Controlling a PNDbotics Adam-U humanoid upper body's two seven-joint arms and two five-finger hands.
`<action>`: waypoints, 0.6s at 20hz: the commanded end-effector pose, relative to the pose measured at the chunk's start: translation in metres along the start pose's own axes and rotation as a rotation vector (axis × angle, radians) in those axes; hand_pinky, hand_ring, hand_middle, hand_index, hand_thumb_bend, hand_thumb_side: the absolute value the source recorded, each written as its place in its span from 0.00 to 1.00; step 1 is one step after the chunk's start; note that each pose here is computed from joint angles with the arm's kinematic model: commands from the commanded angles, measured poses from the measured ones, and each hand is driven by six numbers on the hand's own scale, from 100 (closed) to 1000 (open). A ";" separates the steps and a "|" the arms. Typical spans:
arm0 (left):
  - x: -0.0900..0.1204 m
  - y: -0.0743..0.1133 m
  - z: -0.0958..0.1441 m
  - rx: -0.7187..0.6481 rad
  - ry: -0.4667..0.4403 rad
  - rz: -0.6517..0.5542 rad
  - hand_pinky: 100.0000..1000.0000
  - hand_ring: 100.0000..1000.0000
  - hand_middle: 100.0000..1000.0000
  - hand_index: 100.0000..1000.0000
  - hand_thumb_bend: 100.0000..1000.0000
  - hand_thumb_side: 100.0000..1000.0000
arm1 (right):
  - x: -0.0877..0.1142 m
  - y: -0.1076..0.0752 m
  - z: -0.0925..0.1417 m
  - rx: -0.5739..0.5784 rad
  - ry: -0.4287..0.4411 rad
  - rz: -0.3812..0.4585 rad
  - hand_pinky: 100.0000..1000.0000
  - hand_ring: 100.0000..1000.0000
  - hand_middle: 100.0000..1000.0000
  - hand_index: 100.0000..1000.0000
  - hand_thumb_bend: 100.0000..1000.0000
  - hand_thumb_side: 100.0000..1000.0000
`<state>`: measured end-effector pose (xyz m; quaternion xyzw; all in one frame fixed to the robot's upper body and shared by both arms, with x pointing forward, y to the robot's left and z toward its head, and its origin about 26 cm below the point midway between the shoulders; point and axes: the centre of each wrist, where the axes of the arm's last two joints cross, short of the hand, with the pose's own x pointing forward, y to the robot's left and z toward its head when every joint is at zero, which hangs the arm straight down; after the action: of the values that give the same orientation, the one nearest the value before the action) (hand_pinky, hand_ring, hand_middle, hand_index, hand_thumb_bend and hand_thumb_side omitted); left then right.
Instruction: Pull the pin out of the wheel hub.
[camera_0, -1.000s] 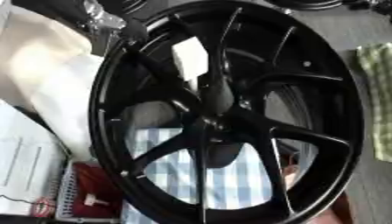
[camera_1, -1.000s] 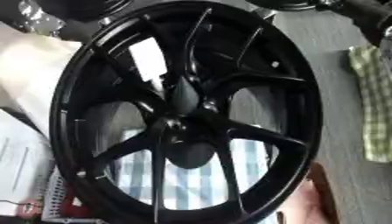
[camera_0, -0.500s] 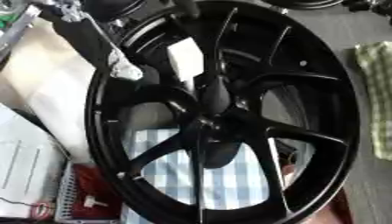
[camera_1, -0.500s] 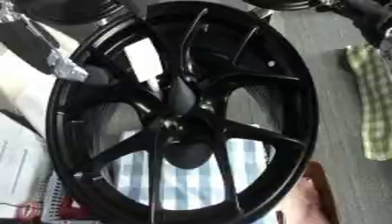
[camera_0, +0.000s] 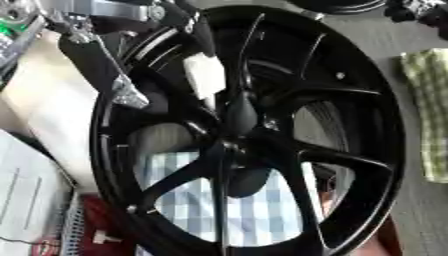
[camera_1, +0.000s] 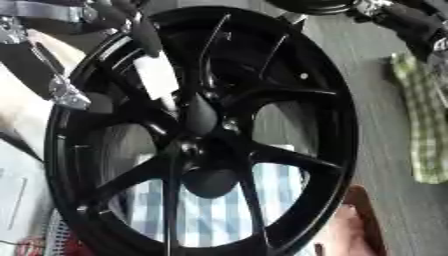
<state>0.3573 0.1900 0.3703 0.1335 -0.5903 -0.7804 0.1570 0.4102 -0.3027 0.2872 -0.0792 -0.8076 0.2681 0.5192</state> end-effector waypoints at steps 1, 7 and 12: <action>-0.001 0.009 0.008 -0.005 0.029 -0.022 0.84 0.85 0.78 0.82 0.25 0.00 | 0.011 -0.005 -0.002 0.005 -0.028 0.021 0.80 0.70 0.60 0.68 0.23 0.42; 0.001 0.011 0.006 -0.006 0.023 -0.016 0.84 0.85 0.80 0.83 0.23 0.00 | 0.011 -0.004 -0.001 0.015 -0.030 0.018 0.80 0.70 0.60 0.68 0.23 0.42; 0.005 0.017 0.007 0.006 0.004 -0.012 0.84 0.85 0.81 0.84 0.25 0.00 | 0.009 -0.004 -0.001 0.012 -0.022 0.017 0.80 0.70 0.60 0.68 0.22 0.42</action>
<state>0.3560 0.1886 0.3781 0.1308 -0.5879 -0.7820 0.1602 0.4109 -0.2991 0.2847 -0.0720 -0.8040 0.2769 0.5212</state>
